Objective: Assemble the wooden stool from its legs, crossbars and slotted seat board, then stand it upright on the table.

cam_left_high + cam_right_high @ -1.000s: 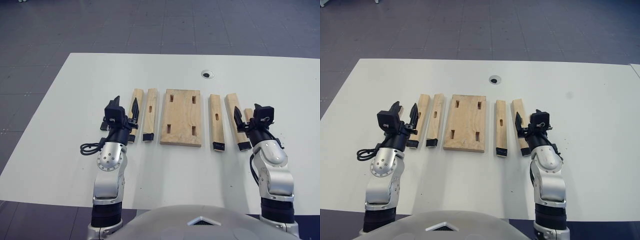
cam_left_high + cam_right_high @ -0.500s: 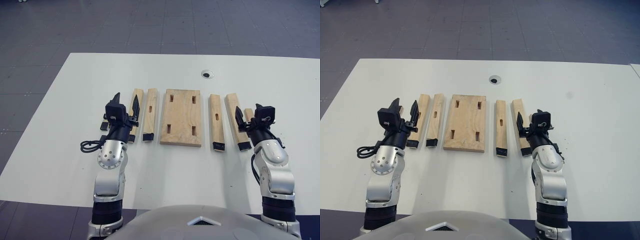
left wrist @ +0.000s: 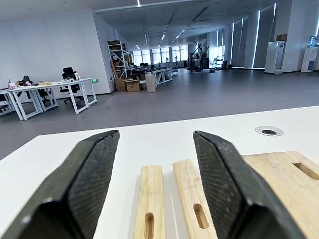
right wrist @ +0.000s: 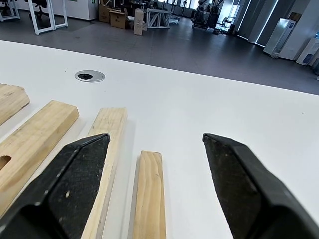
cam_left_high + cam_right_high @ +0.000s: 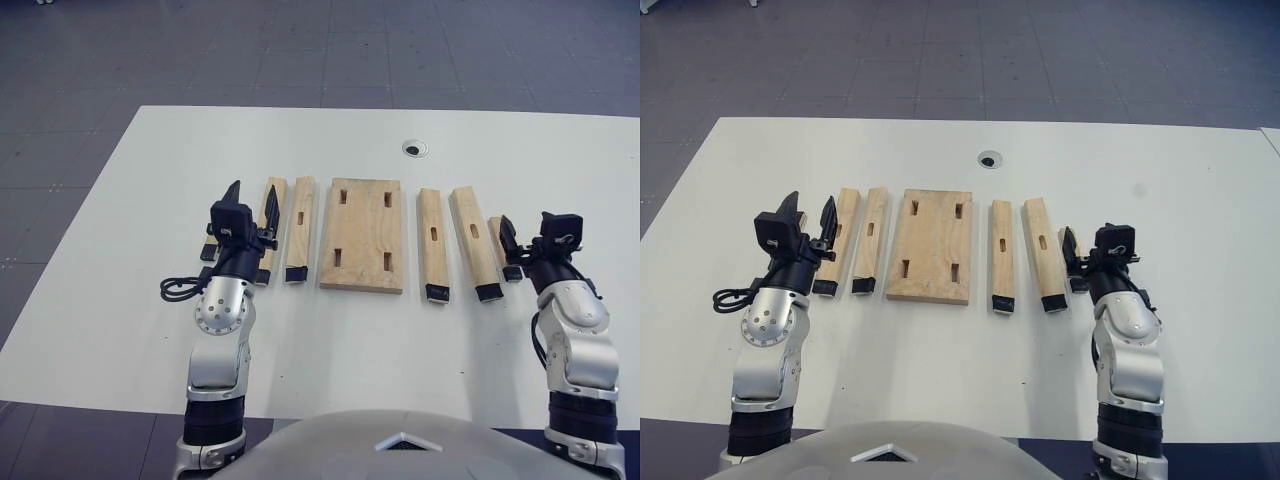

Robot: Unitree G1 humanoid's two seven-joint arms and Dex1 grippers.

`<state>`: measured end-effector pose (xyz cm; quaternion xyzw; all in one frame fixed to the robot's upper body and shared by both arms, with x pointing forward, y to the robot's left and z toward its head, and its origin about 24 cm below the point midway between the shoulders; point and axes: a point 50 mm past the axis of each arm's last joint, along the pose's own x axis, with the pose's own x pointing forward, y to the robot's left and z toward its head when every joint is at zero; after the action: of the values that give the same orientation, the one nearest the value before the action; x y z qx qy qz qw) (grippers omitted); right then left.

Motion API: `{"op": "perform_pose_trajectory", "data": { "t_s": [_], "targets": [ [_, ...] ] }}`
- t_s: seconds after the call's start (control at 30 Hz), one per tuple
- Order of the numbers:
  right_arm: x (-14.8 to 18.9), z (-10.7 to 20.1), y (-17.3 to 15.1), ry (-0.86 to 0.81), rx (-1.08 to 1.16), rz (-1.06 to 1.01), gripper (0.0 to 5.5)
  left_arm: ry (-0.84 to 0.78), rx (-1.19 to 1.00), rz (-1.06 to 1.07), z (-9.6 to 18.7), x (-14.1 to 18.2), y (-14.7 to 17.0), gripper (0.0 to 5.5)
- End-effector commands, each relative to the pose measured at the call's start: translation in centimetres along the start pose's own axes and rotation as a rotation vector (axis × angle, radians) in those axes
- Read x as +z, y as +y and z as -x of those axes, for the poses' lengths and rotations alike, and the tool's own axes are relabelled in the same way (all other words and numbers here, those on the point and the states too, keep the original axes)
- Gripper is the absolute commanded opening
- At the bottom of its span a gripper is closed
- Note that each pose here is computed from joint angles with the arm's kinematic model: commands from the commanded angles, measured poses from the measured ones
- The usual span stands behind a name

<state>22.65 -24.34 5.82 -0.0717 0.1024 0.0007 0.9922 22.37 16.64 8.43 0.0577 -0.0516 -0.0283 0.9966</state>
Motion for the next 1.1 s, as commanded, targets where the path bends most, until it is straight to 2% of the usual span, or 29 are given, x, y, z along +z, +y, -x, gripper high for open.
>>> {"op": "perform_pose_trajectory", "data": {
  "t_s": [0.03,0.17,0.33,0.7,0.77,0.87,1.0,1.1],
  "targets": [
    [-2.6,0.3,-0.8,0.184,0.009,-0.031,3.47,-0.006,0.006,-0.014,-0.1,0.3,0.1,2.77],
    [-3.7,0.5,-1.3,0.280,-0.005,-0.025,3.47,-0.002,0.012,-0.007,0.1,0.1,0.1,2.77],
    [-4.9,1.2,-0.4,0.362,0.066,-0.004,3.47,0.006,0.007,-0.004,0.3,-0.1,0.0,2.77],
    [-8.2,1.3,0.9,0.413,0.132,-0.171,1.39,-0.002,0.051,0.014,-0.3,-0.4,0.2,2.74],
    [-8.6,1.3,0.7,0.416,0.130,-0.164,1.31,0.000,0.055,0.014,-0.1,-0.4,0.3,2.74],
    [-7.0,0.6,0.6,0.307,0.097,-0.184,1.31,-0.008,0.065,0.001,-0.4,0.0,1.2,2.74],
    [1.8,-2.2,-0.5,-0.047,0.062,-0.254,1.31,-0.072,0.056,0.041,-2.5,2.4,3.1,2.74],
    [5.2,-2.9,0.6,-0.140,0.137,-0.257,1.31,-0.051,0.007,0.081,-2.9,2.8,2.9,2.74]
  ]
}}
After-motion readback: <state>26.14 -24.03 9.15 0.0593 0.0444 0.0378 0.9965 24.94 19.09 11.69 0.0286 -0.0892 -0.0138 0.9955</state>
